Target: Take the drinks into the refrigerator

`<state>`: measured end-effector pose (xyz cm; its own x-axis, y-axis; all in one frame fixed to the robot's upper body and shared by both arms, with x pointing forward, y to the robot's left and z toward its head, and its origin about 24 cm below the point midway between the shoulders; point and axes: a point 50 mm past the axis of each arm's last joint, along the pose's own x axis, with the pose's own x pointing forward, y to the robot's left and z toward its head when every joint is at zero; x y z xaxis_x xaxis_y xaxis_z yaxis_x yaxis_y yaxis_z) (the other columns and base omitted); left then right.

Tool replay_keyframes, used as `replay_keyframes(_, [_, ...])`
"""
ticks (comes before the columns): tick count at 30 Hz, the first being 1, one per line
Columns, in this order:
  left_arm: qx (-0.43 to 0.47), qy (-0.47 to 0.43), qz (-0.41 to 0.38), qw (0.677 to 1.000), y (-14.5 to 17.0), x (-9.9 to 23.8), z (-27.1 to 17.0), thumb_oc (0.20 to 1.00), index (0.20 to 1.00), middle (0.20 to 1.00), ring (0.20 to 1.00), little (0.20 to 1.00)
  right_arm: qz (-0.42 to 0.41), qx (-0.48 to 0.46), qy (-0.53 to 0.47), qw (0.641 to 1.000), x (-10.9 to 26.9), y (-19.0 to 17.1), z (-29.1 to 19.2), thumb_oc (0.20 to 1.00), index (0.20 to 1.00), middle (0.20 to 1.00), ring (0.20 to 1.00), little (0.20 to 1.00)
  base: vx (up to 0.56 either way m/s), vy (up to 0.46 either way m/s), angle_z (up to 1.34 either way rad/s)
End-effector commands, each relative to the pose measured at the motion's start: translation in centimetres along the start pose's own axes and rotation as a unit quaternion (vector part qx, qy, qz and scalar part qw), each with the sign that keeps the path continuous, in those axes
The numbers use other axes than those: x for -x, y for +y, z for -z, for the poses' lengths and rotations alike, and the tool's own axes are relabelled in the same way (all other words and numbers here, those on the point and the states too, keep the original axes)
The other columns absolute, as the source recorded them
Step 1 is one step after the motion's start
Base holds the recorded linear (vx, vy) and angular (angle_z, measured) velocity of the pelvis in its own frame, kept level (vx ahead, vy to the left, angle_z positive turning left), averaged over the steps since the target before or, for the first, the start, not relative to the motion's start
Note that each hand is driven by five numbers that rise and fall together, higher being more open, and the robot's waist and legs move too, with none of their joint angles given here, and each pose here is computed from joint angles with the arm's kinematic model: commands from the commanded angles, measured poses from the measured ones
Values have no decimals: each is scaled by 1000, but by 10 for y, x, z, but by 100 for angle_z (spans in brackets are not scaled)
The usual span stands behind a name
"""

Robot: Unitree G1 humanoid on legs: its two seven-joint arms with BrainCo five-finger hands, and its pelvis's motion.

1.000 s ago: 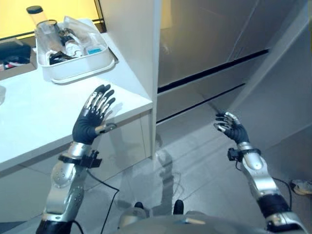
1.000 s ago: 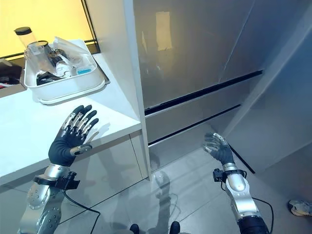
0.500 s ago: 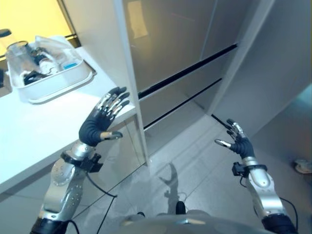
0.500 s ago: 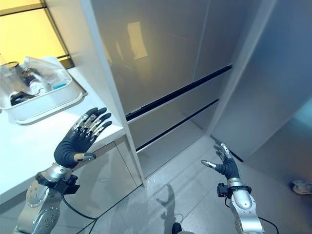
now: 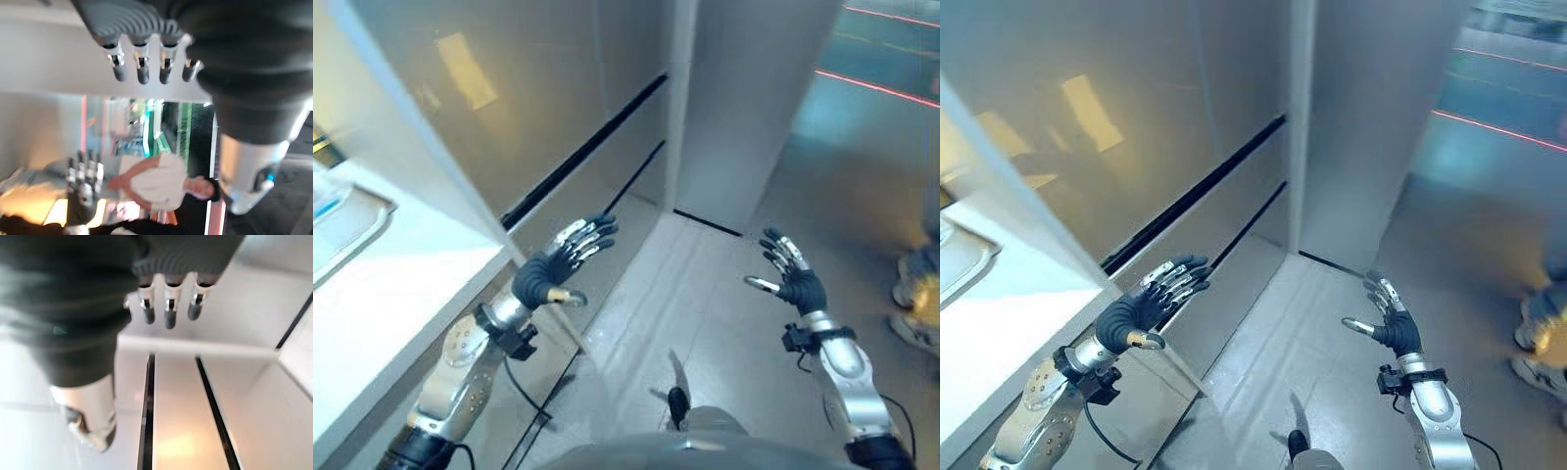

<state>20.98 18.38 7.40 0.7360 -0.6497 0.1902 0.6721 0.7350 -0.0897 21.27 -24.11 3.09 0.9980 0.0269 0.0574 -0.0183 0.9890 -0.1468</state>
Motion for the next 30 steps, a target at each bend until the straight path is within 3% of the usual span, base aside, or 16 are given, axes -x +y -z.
replay_keyframes(1, [-16,7,10,1000,1,0,4,1000,1000,1000,1000,1000,4,-4,-95,995,-12,-5,-34,1000,1000,1000,1000,1000,-10,18,-26])
replay_keyframes(4, [-27,60,-3,998,7,7,24,1000,1000,1000,1000,1000,7,1,-98,995,-11,-8,-35,1000,1000,1000,1000,1000,-9,22,-10])
replay_keyframes(8, [-67,189,-97,975,22,35,79,1000,1000,1000,1000,1000,5,-4,-94,996,-10,-5,-34,1000,1000,1000,1000,1000,-21,25,-18])
replay_keyframes(10, [-70,200,-105,972,22,37,84,1000,1000,1000,1000,1000,5,-3,-93,996,-10,-5,-34,1000,1000,1000,1000,1000,-40,9,-20])
replay_keyframes(19, [-112,366,-243,892,31,87,146,1000,1000,1000,1000,1000,-2,0,-45,999,-5,-1,-13,1000,1000,1000,1000,1000,-37,-4,-6])
replay_keyframes(25, [-95,448,-279,844,22,119,169,1000,1000,1000,1000,1000,-3,6,95,995,15,1,43,1000,1000,1000,1000,1000,-15,-15,11])
replay_keyframes(30, [-48,506,-349,787,16,157,179,1000,1000,1000,1000,1000,-63,63,289,953,52,13,112,1000,1000,1000,1000,1000,-20,-23,31])
